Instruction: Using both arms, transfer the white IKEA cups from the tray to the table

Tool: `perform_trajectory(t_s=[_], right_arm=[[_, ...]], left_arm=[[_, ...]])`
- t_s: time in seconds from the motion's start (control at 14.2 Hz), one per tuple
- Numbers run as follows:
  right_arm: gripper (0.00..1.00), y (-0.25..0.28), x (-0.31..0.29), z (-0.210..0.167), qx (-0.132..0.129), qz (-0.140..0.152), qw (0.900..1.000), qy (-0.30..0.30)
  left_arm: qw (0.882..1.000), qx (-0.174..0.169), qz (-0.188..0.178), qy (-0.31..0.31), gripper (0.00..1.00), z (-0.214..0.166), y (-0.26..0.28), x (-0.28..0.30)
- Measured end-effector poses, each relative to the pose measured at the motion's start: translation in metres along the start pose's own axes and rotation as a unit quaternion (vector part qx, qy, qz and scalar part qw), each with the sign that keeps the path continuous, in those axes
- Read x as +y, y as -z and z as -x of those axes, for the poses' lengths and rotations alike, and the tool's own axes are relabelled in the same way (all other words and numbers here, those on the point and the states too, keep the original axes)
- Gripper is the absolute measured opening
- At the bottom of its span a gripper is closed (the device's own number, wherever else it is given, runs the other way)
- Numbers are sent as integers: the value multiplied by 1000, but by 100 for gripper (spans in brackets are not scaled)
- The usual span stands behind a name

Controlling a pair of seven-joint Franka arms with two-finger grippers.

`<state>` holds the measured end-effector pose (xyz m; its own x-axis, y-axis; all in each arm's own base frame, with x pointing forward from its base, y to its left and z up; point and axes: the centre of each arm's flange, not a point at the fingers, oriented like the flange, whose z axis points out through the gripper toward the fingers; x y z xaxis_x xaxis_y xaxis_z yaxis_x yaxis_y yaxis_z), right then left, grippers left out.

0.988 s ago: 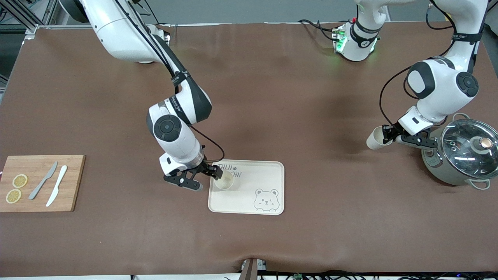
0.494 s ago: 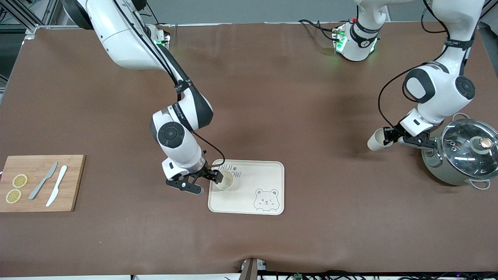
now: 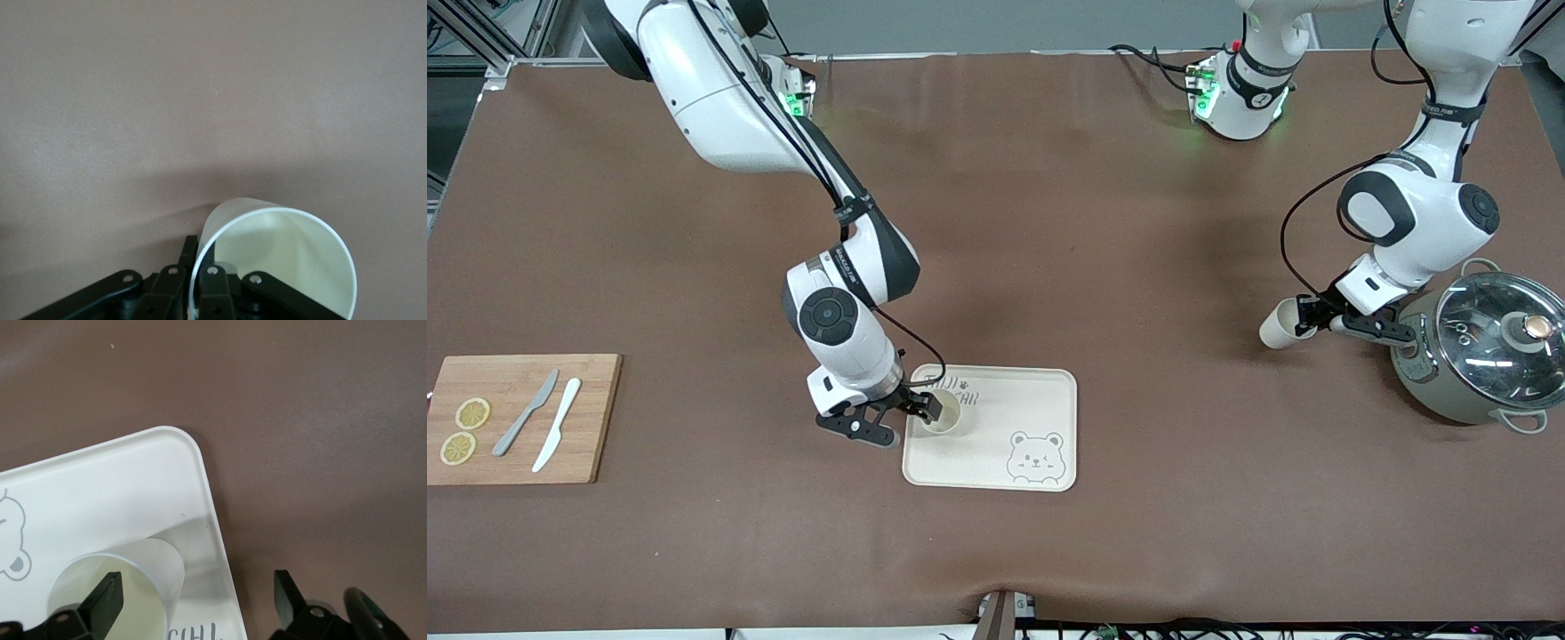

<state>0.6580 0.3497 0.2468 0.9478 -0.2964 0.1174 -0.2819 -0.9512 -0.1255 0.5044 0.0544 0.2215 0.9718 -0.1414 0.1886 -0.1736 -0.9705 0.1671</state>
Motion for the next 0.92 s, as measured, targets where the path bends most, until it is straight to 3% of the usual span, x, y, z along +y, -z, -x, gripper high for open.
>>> perform_trajectory(t_s=[0.85, 0.92], right_arm=[[100, -27, -6, 13, 1, 5, 1000, 17], [93, -26, -6, 13, 2, 5, 1000, 17]], left_arm=[[1000, 0, -13, -28, 4, 7, -14, 3], [999, 0, -13, -29, 4, 7, -14, 3]])
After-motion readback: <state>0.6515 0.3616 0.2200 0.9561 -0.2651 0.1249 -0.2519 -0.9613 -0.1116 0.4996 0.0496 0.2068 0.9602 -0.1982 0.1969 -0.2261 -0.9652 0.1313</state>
